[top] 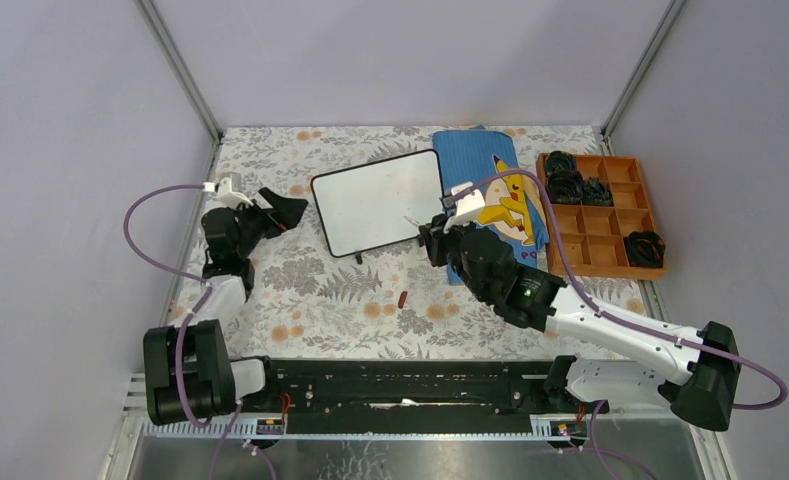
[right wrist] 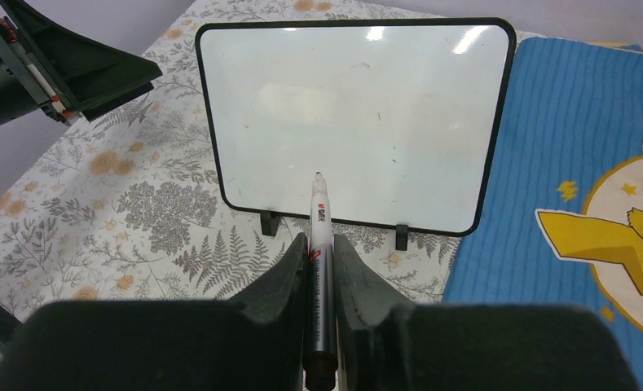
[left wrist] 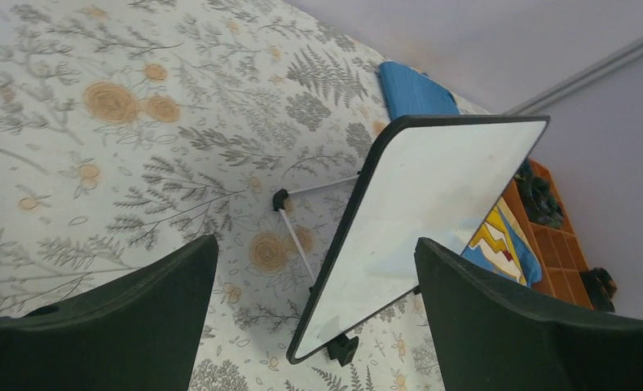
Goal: Write a sentence on the whiteboard
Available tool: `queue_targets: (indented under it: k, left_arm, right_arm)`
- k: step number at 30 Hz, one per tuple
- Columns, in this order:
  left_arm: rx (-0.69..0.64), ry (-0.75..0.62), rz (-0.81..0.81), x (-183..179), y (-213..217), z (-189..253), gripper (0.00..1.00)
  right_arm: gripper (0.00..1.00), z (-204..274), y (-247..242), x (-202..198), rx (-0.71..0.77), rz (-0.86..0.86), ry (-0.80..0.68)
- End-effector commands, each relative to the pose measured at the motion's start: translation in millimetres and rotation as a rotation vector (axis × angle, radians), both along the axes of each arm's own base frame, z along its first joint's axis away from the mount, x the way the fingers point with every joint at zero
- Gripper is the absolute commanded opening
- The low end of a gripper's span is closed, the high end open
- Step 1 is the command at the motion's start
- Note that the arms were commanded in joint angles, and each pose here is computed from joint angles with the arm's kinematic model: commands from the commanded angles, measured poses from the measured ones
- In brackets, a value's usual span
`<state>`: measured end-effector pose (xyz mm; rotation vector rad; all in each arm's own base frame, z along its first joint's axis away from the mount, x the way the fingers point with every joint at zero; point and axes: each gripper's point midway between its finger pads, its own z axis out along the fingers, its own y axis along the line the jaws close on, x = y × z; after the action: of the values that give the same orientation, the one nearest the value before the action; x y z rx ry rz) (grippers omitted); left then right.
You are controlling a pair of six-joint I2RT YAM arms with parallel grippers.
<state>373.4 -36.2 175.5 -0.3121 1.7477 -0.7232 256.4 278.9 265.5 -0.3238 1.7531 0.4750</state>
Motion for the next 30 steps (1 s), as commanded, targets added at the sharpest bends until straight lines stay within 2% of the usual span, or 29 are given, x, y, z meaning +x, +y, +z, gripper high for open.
queue_targets:
  k: [1,7,20,26,30]
  left_arm:
    - [-0.026,-0.122,-0.130,2.4,-16.1,18.0,0.96]
    - [-0.121,-0.133,-0.158,-2.6,-12.4,8.3,0.93]
    - [-0.091,-0.080,-0.173,-10.2,-22.3,-36.2,0.90]
    - [-0.129,-0.139,-0.319,-16.6,-51.1,-33.8,0.87]
    - [-0.152,-0.139,-0.347,-15.1,-57.1,-44.4,0.83]
  right_arm:
    - [0.00,28.2,6.8,-0.7,0.051,0.021,-0.046]
    - [0.00,34.9,7.6,0.0,0.042,0.029,-0.066]
    - [0.00,32.3,6.8,-0.6,0.052,0.026,-0.061]
    - [0.00,31.3,13.1,0.6,0.053,0.038,-0.056]
    - [0.00,30.7,16.0,1.1,0.053,0.045,-0.052]
